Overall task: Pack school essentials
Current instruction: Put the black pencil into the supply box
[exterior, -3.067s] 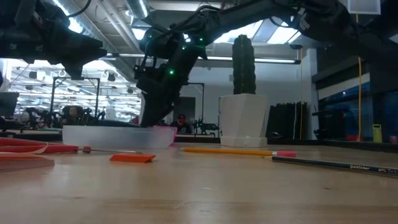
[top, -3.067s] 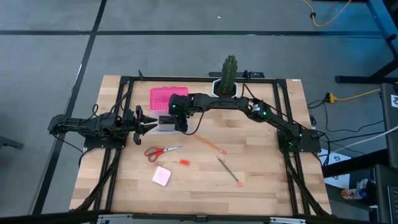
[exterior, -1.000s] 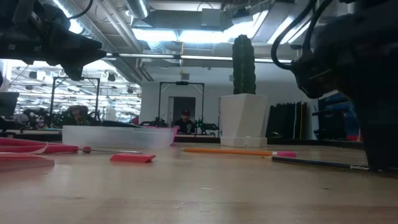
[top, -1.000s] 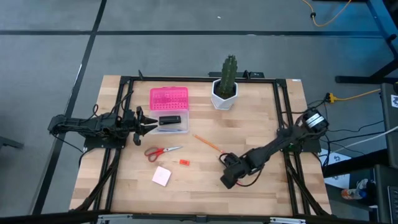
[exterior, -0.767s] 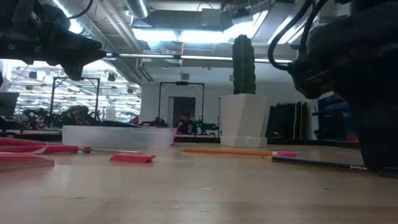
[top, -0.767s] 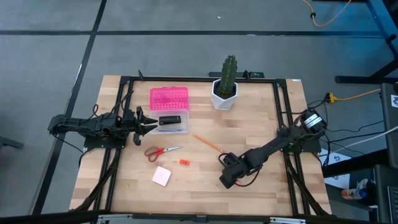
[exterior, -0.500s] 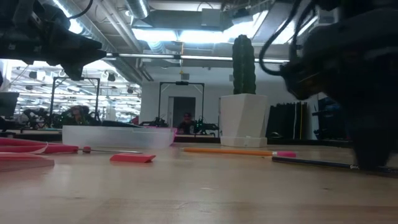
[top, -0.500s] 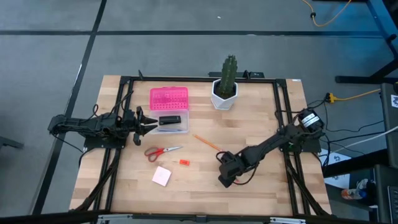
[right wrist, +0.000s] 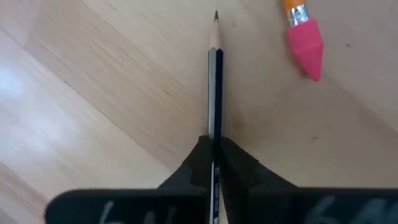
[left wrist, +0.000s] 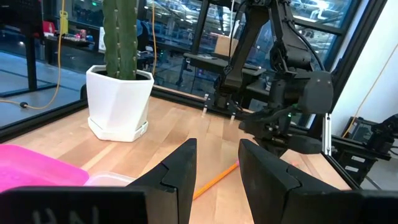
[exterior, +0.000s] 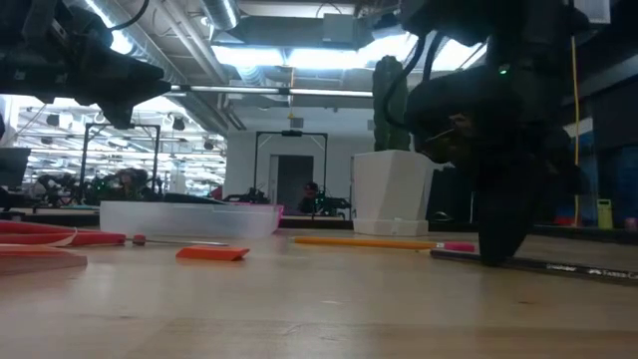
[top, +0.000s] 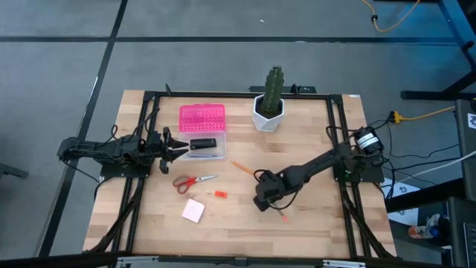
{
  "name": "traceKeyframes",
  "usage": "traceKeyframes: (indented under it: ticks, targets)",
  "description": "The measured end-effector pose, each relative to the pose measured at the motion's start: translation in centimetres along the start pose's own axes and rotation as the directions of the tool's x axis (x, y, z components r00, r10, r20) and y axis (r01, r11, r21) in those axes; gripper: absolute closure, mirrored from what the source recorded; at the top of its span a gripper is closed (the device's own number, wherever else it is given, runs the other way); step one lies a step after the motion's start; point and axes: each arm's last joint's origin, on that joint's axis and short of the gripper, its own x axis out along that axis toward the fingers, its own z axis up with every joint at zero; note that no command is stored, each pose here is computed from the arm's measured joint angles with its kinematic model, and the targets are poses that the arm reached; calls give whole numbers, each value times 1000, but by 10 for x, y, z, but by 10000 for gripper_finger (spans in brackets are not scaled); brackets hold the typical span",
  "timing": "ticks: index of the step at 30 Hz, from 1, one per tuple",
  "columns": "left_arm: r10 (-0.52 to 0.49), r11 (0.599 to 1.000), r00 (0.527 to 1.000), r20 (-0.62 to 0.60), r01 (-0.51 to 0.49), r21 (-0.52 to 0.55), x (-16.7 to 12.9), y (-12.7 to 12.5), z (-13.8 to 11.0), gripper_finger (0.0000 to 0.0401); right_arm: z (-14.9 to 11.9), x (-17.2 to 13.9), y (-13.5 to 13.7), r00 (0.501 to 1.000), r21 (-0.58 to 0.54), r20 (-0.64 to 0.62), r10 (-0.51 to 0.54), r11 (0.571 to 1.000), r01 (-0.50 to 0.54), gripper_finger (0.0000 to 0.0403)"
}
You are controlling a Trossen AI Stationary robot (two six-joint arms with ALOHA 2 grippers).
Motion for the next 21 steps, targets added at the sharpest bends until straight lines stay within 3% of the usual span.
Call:
traceKeyframes:
  ticks: [3, 9, 17, 21]
  targets:
    - [0, 1000, 1000, 0, 0, 0, 0, 0, 0, 287, 8, -6, 8, 1000, -31, 23, 15, 999, -14, 393]
    - [1, 1000, 1000, 0, -1, 0, 0, 0, 0, 287, 41, -25, 24, 980, -98, 199, 30, 995, -11, 403]
    - [1, 1000, 1000, 0, -1, 0, 0, 0, 0, 287, 90, -36, 14, 971, -179, 236, 46, 984, -3, 403]
    - [0, 1000, 1000, 0, 0, 0, 0, 0, 0, 287, 107, -38, 9, 973, -228, 205, 107, 972, -59, 401]
